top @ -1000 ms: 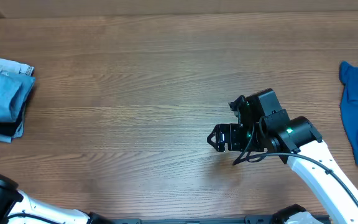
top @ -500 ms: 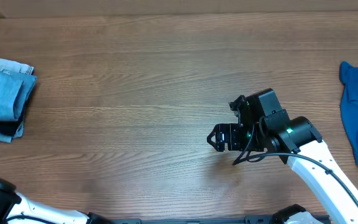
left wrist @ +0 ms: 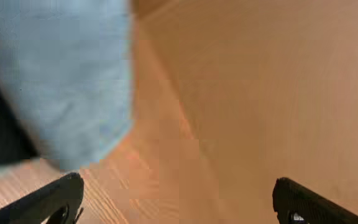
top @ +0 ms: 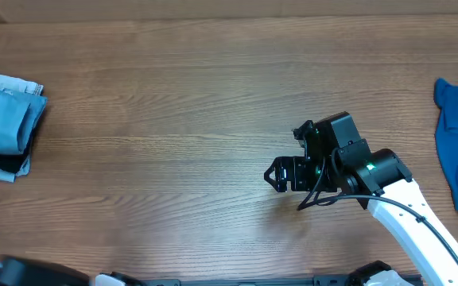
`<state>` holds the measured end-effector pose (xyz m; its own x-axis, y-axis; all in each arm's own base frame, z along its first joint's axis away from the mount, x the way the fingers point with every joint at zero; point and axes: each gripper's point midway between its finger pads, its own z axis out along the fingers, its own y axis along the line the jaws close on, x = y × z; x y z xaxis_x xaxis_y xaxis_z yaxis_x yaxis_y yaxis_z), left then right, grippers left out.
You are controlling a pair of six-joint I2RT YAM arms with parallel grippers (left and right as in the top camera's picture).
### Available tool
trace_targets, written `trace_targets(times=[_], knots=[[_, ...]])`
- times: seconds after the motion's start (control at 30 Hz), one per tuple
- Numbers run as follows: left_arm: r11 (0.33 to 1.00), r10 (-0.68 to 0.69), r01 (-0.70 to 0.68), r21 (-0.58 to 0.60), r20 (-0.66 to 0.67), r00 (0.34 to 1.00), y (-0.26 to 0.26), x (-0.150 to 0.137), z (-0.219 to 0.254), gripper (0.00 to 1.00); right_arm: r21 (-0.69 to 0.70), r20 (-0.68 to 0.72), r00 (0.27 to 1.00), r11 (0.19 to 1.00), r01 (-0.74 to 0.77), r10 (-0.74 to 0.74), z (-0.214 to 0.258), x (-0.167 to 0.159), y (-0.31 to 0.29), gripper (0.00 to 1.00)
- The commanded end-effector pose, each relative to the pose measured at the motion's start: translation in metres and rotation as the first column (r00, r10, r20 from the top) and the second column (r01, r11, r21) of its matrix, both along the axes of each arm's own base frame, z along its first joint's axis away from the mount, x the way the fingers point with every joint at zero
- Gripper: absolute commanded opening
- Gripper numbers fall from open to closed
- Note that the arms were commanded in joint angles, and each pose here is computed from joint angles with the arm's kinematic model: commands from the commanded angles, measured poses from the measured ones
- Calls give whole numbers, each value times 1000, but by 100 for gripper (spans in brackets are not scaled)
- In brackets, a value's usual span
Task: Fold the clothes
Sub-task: 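Press the jeans down on the stack and release with the left gripper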
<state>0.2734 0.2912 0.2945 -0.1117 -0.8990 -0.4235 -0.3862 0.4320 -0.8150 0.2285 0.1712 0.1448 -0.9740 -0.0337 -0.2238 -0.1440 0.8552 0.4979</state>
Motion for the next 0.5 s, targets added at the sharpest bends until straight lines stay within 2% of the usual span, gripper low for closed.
trace_targets(times=[0.0,0.03,0.1,0.17,0.23,0.27,0.3,0.33,0.47], knots=[[901,-138,140,410,-36,990,-44,6,49,100,19,48,999,1000,7,-8,14,7,1,93],[852,-139,152,501,-63,988,-49,12,56,100,19,48,999,1000,7,-8,14,7,1,93],[823,6,82,562,-153,988,-35,16,51,100,18,46,999,1000,6,-7,14,7,1,93],[749,36,131,649,-238,971,-33,30,43,66,16,44,999,1000,4,-4,13,6,1,93],[709,98,157,687,-316,944,-27,41,29,44,16,45,999,1000,3,-4,13,6,1,93],[694,175,147,705,-363,915,-16,43,19,31,16,44,999,1000,3,-4,13,6,1,93],[685,208,143,714,-380,902,-9,47,14,22,16,44,999,1000,4,-4,13,6,1,93],[680,208,145,719,-378,902,0,61,4,18,15,41,999,1000,4,-4,13,6,1,93],[650,270,105,752,-358,894,35,84,-15,10,13,36,999,1000,4,-4,12,4,0,93]])
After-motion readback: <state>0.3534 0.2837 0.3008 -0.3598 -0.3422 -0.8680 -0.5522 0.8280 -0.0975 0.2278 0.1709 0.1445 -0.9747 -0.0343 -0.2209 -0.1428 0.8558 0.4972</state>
